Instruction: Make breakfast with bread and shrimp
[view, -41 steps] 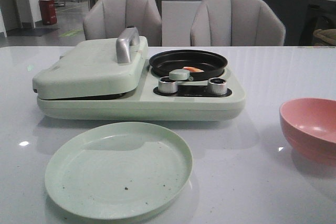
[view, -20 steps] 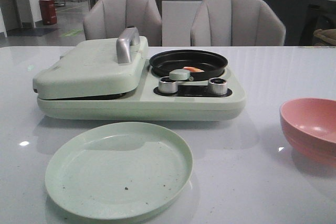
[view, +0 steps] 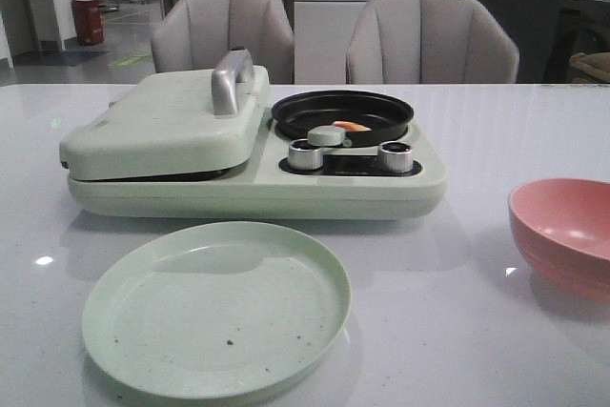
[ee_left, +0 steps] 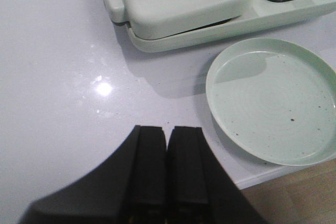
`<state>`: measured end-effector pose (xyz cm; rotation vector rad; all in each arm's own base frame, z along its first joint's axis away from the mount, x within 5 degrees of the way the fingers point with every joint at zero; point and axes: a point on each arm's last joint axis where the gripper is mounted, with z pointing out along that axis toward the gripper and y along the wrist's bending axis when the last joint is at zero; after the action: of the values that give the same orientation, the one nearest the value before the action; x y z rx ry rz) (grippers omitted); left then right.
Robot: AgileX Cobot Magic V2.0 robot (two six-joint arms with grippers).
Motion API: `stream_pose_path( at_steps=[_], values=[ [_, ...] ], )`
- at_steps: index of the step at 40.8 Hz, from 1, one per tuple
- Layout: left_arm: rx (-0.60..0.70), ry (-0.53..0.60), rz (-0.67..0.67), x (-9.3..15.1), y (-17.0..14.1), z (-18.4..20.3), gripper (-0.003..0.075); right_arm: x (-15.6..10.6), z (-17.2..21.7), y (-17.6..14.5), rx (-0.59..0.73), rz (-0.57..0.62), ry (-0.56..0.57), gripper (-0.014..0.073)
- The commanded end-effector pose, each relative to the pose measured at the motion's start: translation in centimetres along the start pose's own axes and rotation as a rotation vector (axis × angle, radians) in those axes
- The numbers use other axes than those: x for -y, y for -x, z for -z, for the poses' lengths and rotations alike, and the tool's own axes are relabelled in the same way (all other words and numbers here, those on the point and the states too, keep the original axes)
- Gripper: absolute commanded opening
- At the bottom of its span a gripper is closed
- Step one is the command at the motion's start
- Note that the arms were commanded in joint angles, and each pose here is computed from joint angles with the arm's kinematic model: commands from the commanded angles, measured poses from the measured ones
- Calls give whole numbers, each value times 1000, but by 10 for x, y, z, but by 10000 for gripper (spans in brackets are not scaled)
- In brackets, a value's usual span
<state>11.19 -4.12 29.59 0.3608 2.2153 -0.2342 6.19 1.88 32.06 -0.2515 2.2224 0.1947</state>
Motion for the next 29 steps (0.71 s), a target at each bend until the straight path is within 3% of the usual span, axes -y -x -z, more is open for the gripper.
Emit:
stream_pose_path(
  at_steps=[1, 23, 29],
  values=[
    [107, 9, 22, -1, 14, 6, 101, 0, 5, 13, 99, 2, -4, 35],
    [132, 8, 23, -1, 13, 10, 101, 0, 5, 13, 98, 2, -4, 35],
    [212, 117, 18, -11, 3, 28, 101, 0, 5, 12, 94, 2, -4, 35]
  ],
)
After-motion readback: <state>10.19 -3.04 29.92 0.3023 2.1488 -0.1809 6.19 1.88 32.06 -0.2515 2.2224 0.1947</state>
